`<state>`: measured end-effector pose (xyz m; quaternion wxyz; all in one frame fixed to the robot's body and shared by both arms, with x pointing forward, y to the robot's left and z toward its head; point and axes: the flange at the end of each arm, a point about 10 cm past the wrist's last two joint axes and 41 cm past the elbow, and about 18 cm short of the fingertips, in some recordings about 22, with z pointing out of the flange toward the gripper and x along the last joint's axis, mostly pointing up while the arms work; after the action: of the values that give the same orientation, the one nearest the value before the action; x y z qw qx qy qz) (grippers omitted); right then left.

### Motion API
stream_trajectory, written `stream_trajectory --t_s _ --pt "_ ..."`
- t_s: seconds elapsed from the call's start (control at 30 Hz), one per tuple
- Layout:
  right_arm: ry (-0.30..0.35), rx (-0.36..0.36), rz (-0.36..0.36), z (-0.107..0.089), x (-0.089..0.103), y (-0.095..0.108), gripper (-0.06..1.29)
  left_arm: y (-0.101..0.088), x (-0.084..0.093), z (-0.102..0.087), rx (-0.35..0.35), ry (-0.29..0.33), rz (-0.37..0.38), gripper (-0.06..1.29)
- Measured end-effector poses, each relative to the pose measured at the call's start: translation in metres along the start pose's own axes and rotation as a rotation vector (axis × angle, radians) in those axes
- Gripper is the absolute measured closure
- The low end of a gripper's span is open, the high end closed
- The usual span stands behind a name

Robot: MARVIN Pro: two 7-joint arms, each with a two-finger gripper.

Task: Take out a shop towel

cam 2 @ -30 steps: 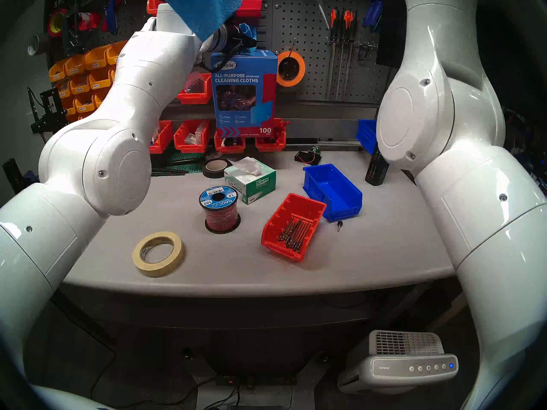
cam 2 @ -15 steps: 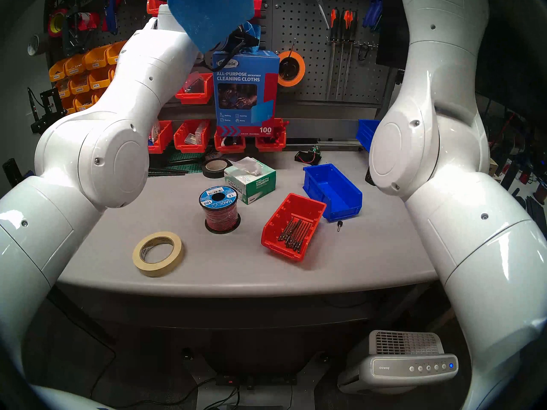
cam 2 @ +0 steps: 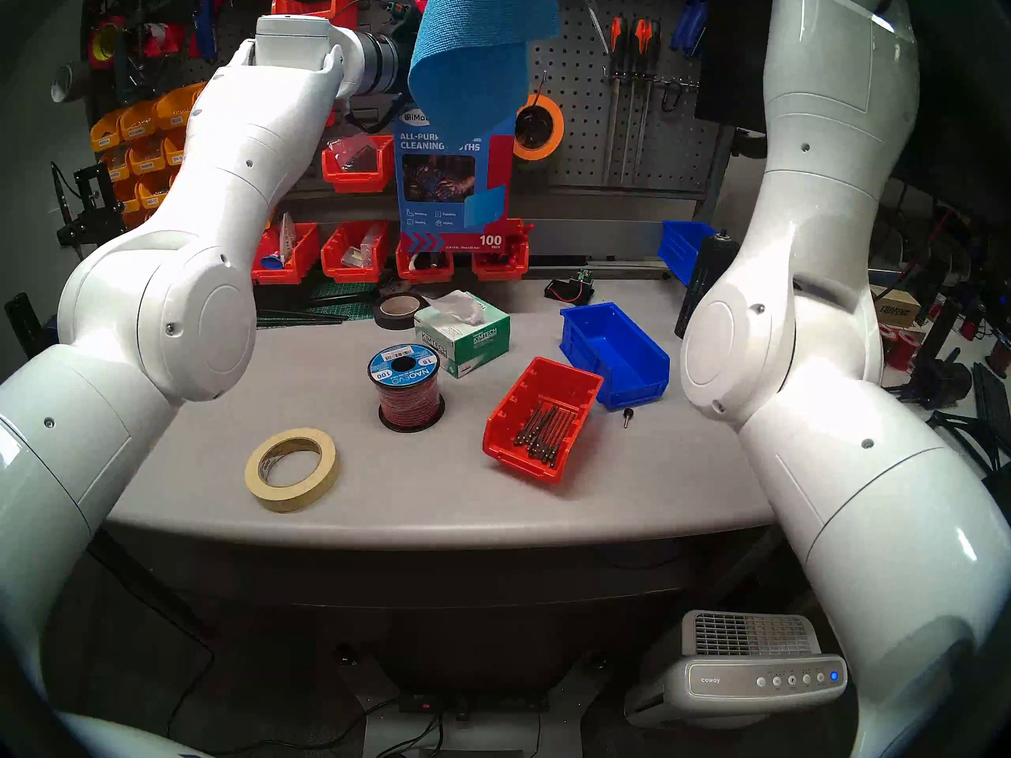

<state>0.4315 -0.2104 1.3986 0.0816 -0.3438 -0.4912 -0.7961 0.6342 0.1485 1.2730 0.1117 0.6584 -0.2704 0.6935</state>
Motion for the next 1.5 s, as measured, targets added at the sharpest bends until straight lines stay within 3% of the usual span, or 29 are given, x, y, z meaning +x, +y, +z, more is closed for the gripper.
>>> stream_trajectory --t_s 0.3,0.37,0.4,0.43,0.5,1.0,1.23,1.5 --pt "-0.021 -0.026 0.035 -0.01 -0.019 -0.004 1.27 -0.012 -0.002 -0.025 -0.073 0.02 0.024 1.24" --pt "-0.022 -0.029 0.039 -0.011 -0.021 -0.005 1.27 -0.011 -0.003 -0.029 -0.087 0.02 0.031 1.12" --pt "-0.022 -0.032 0.043 -0.012 -0.022 -0.006 1.27 -0.011 -0.004 -0.032 -0.101 0.017 0.036 0.48" --pt "-0.021 -0.034 0.044 -0.012 -0.023 -0.006 1.27 -0.01 -0.005 -0.033 -0.108 0.016 0.037 0.21" --pt "-0.016 -0.037 0.047 -0.012 -0.023 -0.007 1.27 -0.008 -0.007 -0.036 -0.13 0.011 0.04 -0.01" --pt "0.0 -0.065 0.042 -0.022 -0.017 -0.006 1.27 0.006 0.004 -0.06 -0.179 0.023 0.076 0.0" --pt "-0.008 -0.088 0.043 -0.033 -0.019 -0.003 1.27 0.002 0.004 -0.08 -0.168 0.031 0.126 0.0" --pt "-0.015 -0.097 0.054 -0.04 -0.024 -0.004 1.27 -0.011 0.012 -0.117 -0.184 0.081 0.163 0.0"
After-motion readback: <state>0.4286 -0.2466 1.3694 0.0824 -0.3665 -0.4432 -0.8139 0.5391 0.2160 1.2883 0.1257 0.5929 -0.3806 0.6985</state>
